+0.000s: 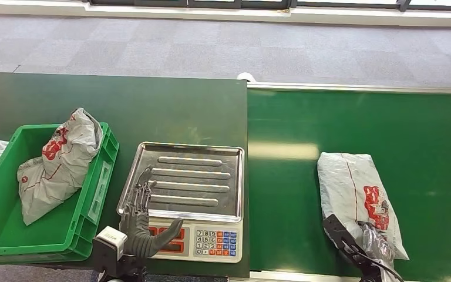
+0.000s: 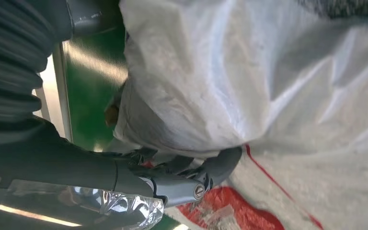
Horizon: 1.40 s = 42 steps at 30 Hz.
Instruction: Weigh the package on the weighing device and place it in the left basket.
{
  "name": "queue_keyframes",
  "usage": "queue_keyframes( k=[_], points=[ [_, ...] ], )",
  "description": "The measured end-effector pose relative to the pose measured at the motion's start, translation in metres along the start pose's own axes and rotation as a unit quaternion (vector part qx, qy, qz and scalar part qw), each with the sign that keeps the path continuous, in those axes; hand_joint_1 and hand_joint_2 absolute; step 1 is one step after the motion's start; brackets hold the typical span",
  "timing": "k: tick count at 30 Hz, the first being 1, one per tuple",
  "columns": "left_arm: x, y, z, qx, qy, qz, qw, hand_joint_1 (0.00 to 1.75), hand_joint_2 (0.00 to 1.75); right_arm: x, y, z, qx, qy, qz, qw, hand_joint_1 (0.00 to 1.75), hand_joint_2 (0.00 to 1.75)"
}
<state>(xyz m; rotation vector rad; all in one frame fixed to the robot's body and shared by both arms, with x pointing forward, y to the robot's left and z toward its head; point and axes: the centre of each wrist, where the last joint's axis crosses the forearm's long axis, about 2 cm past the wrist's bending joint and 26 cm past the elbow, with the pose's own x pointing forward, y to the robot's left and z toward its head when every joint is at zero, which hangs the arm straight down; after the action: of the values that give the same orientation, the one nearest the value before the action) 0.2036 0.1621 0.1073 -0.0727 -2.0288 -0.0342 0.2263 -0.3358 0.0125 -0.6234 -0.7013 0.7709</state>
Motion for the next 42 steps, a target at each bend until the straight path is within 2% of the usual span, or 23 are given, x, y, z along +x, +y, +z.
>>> queue_keyframes(
  k=[6, 13, 24, 27, 32, 37, 42],
  points=[
    [0.001, -0.001, -0.003, 0.010, -0.004, -0.002, 1.000, 0.00, 1.75, 0.007, -0.013, -0.010, -0.026, -0.019, 0.000, 0.999, 1.75, 1.75],
    [0.004, 0.003, 0.004, 0.029, 0.001, -0.009, 1.000, 0.00, 1.75, 0.015, -0.014, -0.012, -0.075, -0.051, -0.011, 0.996, 1.75, 1.75],
    [0.004, 0.009, 0.009, 0.042, 0.001, -0.016, 0.999, 0.00, 1.75, 0.032, -0.024, 0.013, -0.198, -0.144, -0.076, 0.967, 1.75, 1.75],
    [0.004, 0.009, 0.008, 0.040, -0.002, -0.014, 0.999, 0.00, 1.75, 0.036, -0.028, 0.021, -0.258, -0.187, -0.118, 0.941, 1.75, 1.75],
    [0.004, 0.009, 0.003, 0.036, -0.015, -0.010, 0.999, 0.00, 1.75, 0.048, -0.039, 0.044, -0.362, -0.272, -0.197, 0.869, 1.75, 1.75],
    [0.002, 0.007, -0.003, 0.033, -0.025, -0.008, 0.999, 0.00, 1.75, 0.065, -0.049, 0.063, -0.407, -0.326, -0.233, 0.821, 1.75, 1.75],
    [0.000, 0.003, -0.009, 0.021, -0.034, -0.001, 0.999, 0.00, 1.75, 0.089, -0.062, 0.082, -0.459, -0.393, -0.254, 0.755, 1.75, 1.75]
  ],
)
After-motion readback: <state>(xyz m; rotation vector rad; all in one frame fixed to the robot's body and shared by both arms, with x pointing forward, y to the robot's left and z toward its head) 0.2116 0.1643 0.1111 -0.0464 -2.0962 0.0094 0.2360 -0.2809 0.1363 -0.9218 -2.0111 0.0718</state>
